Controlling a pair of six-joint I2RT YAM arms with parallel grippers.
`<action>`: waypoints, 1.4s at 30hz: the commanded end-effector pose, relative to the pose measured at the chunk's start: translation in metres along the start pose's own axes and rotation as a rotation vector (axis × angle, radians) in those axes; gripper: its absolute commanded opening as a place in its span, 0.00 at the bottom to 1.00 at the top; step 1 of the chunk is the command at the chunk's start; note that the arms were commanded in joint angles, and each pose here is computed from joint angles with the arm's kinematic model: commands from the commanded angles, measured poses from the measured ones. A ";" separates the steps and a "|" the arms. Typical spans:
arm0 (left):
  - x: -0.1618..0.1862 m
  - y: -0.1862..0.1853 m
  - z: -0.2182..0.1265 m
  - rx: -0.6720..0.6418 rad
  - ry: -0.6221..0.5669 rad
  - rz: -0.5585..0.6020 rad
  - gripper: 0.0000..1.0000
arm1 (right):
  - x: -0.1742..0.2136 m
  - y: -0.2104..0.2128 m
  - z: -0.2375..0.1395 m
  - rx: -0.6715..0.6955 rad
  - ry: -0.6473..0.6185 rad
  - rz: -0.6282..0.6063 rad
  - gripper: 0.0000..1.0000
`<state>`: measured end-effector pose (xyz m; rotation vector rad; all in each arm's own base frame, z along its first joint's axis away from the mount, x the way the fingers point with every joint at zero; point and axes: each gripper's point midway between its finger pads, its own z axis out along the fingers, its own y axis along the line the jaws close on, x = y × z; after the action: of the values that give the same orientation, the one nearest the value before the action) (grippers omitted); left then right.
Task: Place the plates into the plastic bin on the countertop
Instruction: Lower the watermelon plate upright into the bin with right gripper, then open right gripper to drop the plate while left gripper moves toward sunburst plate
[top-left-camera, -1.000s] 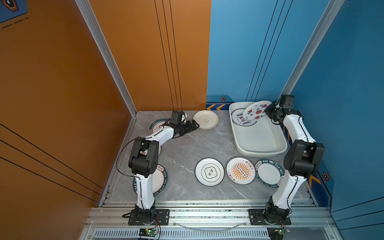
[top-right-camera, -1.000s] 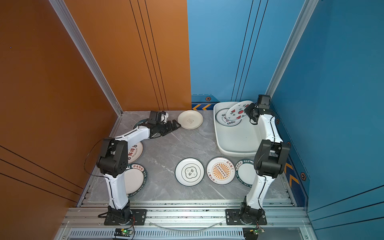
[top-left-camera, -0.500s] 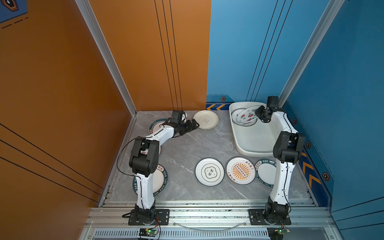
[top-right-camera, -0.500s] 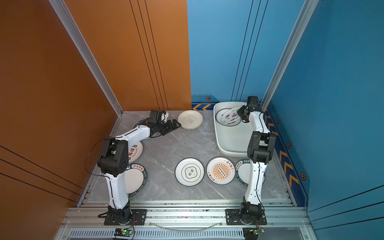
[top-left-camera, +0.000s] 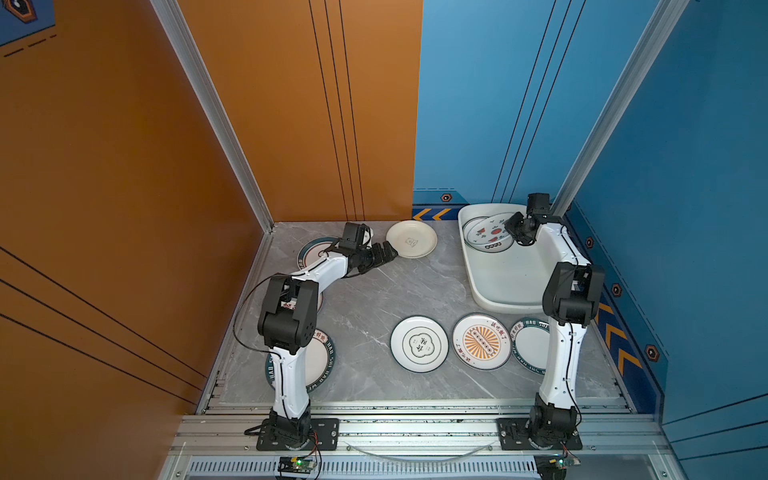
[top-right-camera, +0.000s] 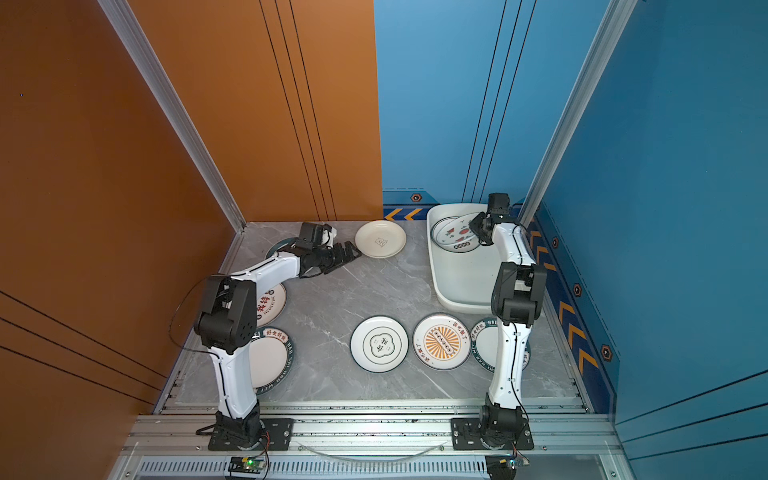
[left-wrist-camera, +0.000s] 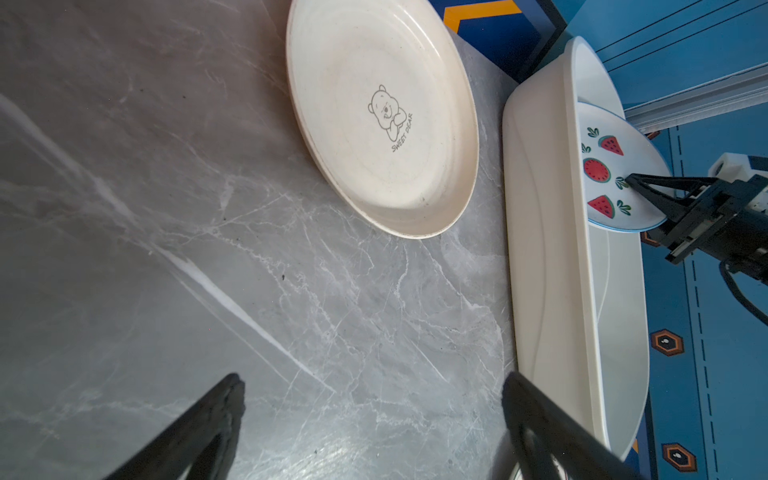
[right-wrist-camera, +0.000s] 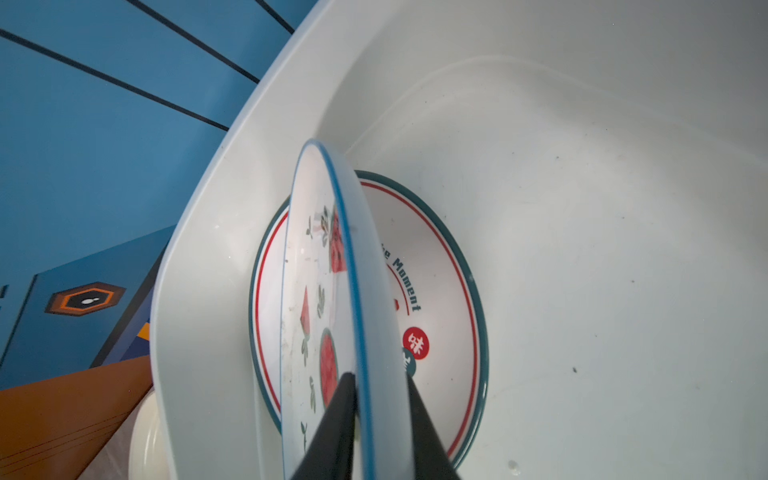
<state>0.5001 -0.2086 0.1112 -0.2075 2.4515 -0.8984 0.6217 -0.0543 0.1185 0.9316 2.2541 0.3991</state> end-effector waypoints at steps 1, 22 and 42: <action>-0.005 -0.004 -0.014 0.012 -0.024 0.017 0.98 | 0.024 -0.019 0.018 0.086 0.051 -0.041 0.24; -0.003 -0.007 -0.014 0.045 -0.035 0.003 0.98 | 0.039 -0.038 0.023 0.187 0.075 -0.134 0.49; 0.124 -0.141 -0.001 0.367 0.235 0.517 0.98 | -0.013 0.009 -0.136 0.094 -0.128 -0.244 0.78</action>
<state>0.4007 -0.3390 0.1465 0.5036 2.3547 -1.0877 0.5636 -0.0575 0.1743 0.7378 2.3284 0.1327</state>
